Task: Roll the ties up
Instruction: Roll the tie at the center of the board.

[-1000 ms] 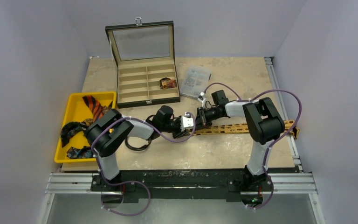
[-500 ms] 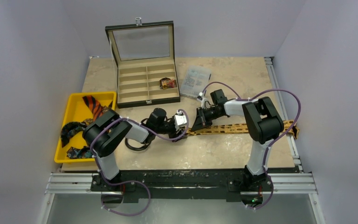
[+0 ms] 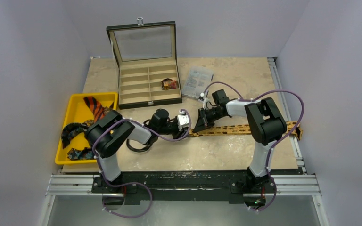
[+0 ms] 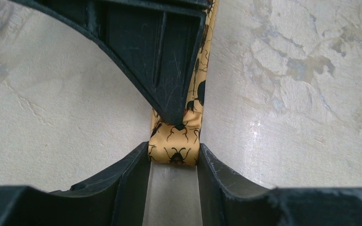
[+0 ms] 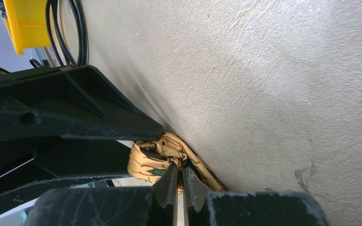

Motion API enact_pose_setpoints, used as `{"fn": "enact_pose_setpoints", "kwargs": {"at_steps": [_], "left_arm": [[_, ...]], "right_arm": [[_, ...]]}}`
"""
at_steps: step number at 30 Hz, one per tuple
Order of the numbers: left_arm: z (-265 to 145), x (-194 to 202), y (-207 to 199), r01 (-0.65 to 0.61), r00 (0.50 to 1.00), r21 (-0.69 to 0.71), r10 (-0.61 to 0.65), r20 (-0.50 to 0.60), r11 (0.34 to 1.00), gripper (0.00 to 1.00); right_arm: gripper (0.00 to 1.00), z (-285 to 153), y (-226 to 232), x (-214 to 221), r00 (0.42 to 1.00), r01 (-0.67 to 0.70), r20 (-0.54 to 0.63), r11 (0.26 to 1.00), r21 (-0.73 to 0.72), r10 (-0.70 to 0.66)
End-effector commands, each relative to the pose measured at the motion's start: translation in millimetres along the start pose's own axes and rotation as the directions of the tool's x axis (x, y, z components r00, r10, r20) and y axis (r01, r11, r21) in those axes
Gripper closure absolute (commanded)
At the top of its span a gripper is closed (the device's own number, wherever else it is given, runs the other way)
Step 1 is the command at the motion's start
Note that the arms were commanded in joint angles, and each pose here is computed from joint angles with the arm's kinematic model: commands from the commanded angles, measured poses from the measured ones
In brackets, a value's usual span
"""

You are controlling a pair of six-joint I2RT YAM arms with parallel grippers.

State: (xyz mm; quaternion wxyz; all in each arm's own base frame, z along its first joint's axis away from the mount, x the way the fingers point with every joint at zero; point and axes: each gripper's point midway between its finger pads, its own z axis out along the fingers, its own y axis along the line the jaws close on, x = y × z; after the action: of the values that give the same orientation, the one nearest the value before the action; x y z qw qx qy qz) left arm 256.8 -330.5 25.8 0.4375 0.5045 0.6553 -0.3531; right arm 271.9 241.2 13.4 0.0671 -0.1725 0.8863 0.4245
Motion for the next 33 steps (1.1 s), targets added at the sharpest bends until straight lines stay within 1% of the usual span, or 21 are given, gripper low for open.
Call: {"fn": "enact_pose_setpoints", "kwargs": {"at_steps": [1, 5, 9, 13, 18, 21, 25, 27, 29, 33], "left_arm": [[11, -49, 2, -0.087, 0.990, 0.018, 0.084, 0.117, 0.996, 0.63], [20, -54, 2, -0.110, 0.987, 0.027, 0.106, 0.120, 0.994, 0.65], [29, -48, 0, -0.113, 0.989, 0.042, 0.109, 0.102, 0.993, 0.65], [39, -43, -2, -0.078, 0.993, 0.054, 0.073, 0.089, 0.995, 0.63], [49, -19, -10, -0.029, 0.999, 0.076, 0.026, 0.036, 0.997, 0.62], [45, 5, -13, -0.010, 1.000, 0.065, 0.011, -0.020, 0.998, 0.63], [30, 39, -13, -0.015, 0.988, 0.034, 0.020, -0.153, 0.999, 0.67], [21, 49, -11, -0.021, 0.975, 0.014, 0.023, -0.220, 1.000, 0.69], [13, 54, -12, -0.032, 0.964, 0.016, 0.035, -0.262, 0.999, 0.70], [3, 63, -13, -0.047, 0.944, 0.020, 0.051, -0.325, 0.999, 0.71]], "right_arm": [[1.00, 5, -42, 8, 0.999, 0.030, -0.027, 0.985, 0.169, -0.026], [1.00, 6, -41, 8, 0.999, 0.026, -0.025, 0.986, 0.163, -0.022], [1.00, 8, -39, 7, 1.000, 0.021, -0.014, 0.988, 0.153, -0.020], [1.00, 9, -36, 4, 1.000, 0.026, 0.003, 0.989, 0.149, -0.027], [1.00, 11, -34, 4, 1.000, 0.023, 0.009, 0.990, 0.141, -0.025], [1.00, 11, -33, 3, 1.000, 0.025, 0.010, 0.990, 0.139, -0.027], [1.00, 9, -25, -3, 0.998, 0.050, 0.023, 0.993, 0.110, -0.053], [1.00, 7, -18, -11, 0.997, 0.071, 0.037, 0.994, 0.085, -0.074], [1.00, 3, -8, -19, 0.994, 0.092, 0.049, 0.994, 0.058, -0.095], [0.84, -15, 6, -32, 0.990, 0.130, 0.051, 0.991, 0.032, -0.132]]}}
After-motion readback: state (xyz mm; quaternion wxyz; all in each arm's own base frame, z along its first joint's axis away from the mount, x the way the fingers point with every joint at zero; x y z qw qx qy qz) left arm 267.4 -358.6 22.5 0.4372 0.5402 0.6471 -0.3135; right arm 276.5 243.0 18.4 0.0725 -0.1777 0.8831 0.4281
